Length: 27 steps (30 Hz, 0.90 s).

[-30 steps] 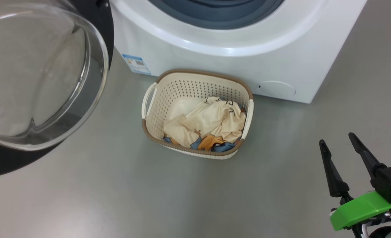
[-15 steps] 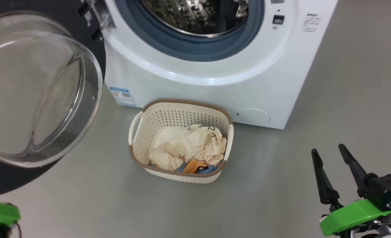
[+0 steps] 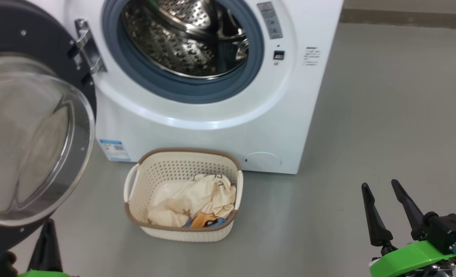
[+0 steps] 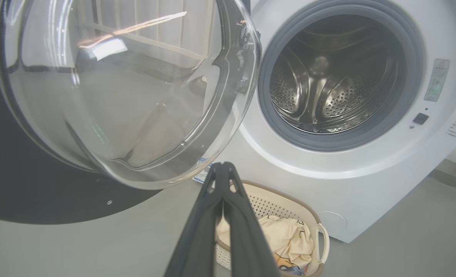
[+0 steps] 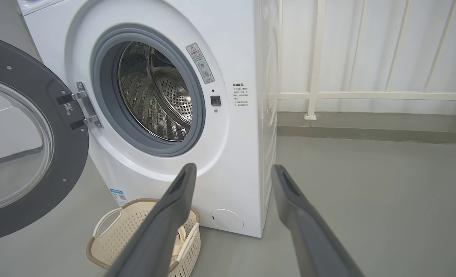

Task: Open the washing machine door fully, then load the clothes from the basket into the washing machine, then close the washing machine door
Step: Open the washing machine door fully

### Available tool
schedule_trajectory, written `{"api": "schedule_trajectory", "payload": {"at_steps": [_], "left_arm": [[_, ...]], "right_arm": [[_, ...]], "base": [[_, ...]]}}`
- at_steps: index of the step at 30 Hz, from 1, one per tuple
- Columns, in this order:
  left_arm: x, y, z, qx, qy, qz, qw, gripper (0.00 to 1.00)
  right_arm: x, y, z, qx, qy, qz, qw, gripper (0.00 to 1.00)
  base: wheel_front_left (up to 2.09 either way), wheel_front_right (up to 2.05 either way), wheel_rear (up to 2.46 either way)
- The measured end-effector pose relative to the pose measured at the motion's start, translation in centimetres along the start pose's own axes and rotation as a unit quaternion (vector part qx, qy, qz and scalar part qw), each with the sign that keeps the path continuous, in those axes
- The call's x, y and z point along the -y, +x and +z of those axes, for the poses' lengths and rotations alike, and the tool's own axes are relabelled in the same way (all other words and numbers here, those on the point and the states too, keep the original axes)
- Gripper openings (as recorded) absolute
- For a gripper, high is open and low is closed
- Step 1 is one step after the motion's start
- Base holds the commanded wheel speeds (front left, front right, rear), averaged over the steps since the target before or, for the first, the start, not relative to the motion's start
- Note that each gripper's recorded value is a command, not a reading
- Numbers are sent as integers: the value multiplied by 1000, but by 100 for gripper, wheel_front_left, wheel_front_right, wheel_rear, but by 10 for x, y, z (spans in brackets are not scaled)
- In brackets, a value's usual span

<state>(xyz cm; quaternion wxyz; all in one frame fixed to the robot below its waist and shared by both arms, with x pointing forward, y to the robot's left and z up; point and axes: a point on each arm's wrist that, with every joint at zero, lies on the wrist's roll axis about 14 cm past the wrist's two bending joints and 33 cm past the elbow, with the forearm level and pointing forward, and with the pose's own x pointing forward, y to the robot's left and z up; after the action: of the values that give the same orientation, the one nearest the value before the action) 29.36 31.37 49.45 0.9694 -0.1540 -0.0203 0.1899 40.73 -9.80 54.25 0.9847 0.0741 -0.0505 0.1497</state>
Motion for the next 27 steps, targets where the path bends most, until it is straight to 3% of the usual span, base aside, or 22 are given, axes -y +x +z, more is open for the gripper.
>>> {"api": "schedule_trajectory", "payload": {"at_steps": [15,21,22,23,27], "left_arm": [[88,-14,-6,-3,-27,-120,992,0],[108,-18,-15,-12,-34,-150,988,0],[114,-19,-17,-12,-36,-158,987,30],[117,-19,-17,-11,-36,-161,986,100],[123,-19,-23,-16,-38,-168,985,100]], "right_arm": [[23,-34,17,28,-1,-44,999,100],[32,-42,20,34,-1,-61,998,100],[36,-45,19,34,1,-67,997,100],[37,-47,18,33,1,-69,997,100],[41,-50,18,33,1,-76,997,100]], "base": [[0,0,0],[0,0,0],[0,0,0],[0,0,0],[0,0,0]]}}
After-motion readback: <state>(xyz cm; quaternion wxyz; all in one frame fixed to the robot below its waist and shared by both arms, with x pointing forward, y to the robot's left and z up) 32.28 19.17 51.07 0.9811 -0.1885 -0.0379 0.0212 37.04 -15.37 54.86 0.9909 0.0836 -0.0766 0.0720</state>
